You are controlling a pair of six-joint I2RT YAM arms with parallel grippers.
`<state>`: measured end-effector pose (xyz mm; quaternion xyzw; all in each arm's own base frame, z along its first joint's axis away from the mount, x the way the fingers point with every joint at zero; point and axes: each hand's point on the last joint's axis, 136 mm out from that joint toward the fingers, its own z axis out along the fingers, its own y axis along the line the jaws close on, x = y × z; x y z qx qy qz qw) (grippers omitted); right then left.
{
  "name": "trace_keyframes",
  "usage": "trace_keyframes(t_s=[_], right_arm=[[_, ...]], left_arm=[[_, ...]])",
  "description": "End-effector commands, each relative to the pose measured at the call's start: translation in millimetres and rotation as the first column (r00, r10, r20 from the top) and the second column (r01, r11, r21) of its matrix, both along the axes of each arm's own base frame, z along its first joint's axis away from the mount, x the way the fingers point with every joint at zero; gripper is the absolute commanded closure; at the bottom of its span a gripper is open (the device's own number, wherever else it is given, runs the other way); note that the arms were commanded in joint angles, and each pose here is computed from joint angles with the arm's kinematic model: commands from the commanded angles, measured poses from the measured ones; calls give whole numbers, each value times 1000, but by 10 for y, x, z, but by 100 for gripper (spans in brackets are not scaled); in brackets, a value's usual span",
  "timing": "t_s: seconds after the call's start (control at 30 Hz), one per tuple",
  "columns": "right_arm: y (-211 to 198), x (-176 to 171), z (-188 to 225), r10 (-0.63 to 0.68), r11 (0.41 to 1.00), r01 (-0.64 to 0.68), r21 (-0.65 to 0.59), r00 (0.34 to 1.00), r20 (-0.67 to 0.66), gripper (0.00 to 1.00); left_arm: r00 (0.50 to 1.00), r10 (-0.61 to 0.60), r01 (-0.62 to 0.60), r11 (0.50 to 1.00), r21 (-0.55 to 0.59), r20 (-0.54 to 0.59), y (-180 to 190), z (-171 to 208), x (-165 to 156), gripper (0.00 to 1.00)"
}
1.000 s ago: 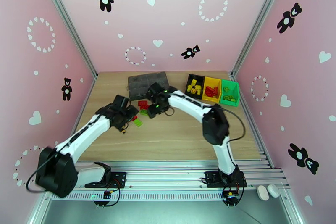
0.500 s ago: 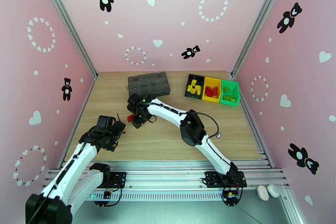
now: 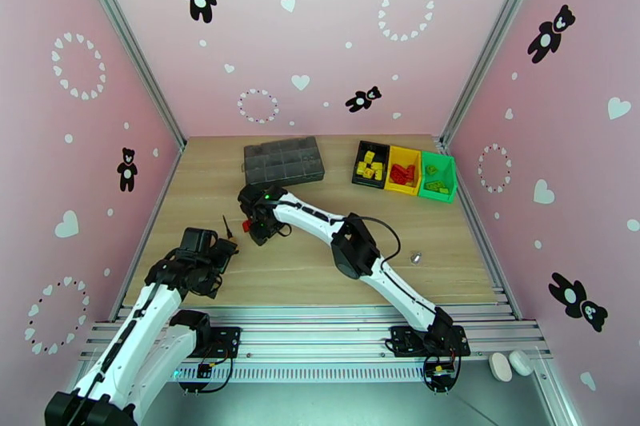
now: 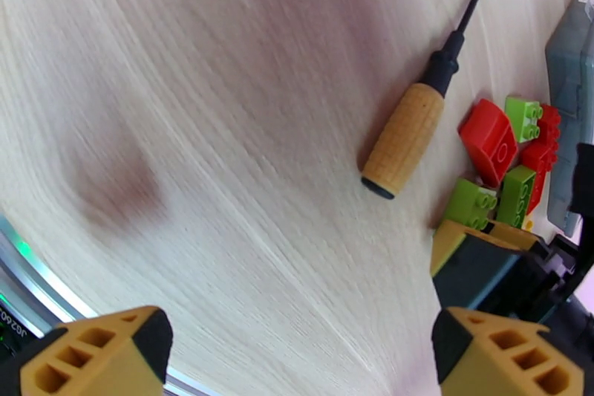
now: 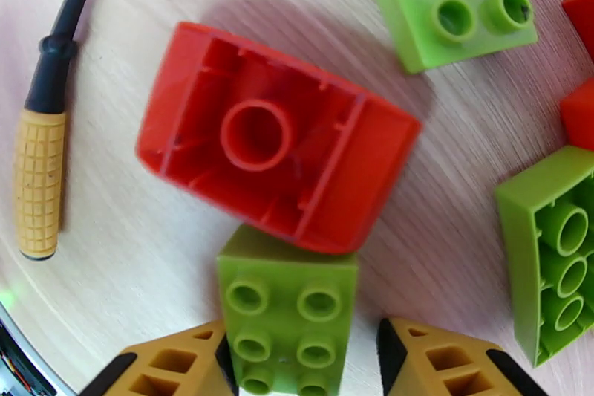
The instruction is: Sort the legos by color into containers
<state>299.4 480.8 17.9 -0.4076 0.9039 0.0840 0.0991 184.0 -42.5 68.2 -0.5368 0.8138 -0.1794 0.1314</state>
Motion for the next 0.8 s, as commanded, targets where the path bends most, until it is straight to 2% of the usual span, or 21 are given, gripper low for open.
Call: trace_keyframes(t_s=[0.0,0.23,0.47,0.63,0.77], right_arm=[[-72,-22,-201,-10,998,10,-57,1000,-14,51],[-85,-35,118,-2,1000,2,-27,1000,3,74],[-320,42,758,-77,994,73,82,996,53,77],[-816,306,1037,-214,973,204,110,973,90,80],[-1410,580,1134,-357,931,344,124,929,96,81]], left_arm=[[1000,-17,17,1000,5,5,2,88,51,2],[999,-27,27,1000,-10,27,-42,106,174,2],[994,-83,85,996,-23,70,-143,221,464,2],[977,-185,190,981,-44,102,-389,334,821,2],[932,-333,340,940,-24,141,-856,520,1192,2]])
